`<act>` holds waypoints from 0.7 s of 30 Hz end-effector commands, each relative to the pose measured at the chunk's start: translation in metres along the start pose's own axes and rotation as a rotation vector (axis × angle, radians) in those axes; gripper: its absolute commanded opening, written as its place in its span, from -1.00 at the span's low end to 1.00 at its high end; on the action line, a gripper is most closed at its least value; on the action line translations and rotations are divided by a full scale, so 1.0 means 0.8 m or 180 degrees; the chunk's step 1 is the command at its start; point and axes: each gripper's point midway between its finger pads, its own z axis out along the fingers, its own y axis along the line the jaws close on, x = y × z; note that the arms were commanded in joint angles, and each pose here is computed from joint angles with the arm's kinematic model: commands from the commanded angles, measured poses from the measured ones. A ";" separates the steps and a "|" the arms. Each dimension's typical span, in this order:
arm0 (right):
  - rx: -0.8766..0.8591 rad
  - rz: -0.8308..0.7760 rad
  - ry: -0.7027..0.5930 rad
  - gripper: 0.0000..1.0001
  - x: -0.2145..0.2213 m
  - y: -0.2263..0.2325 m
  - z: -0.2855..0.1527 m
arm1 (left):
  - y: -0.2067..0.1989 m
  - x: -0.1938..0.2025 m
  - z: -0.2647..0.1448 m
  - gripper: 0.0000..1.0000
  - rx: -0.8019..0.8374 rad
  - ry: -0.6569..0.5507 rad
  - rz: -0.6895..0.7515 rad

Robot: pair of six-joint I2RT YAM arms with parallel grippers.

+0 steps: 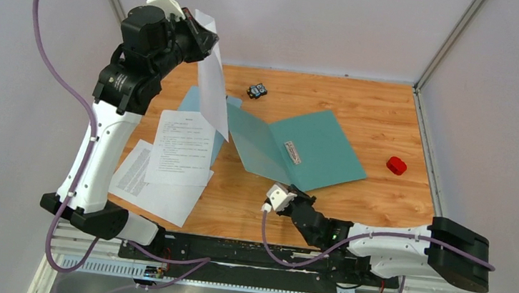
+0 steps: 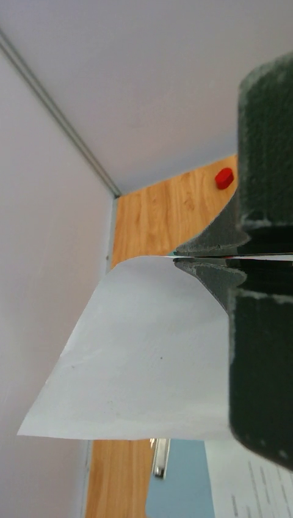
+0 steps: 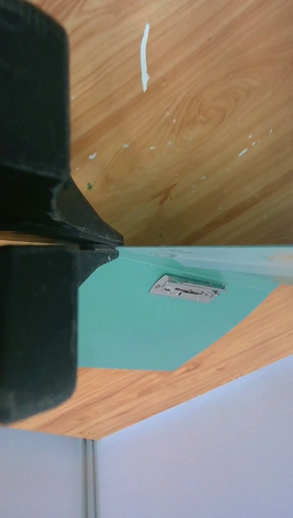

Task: Put the files into the folder

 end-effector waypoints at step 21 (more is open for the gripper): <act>-0.0915 0.0580 -0.0415 -0.04 -0.102 0.108 0.010 | -0.101 0.060 -0.012 -1.00 0.1821 0.0510 -0.0317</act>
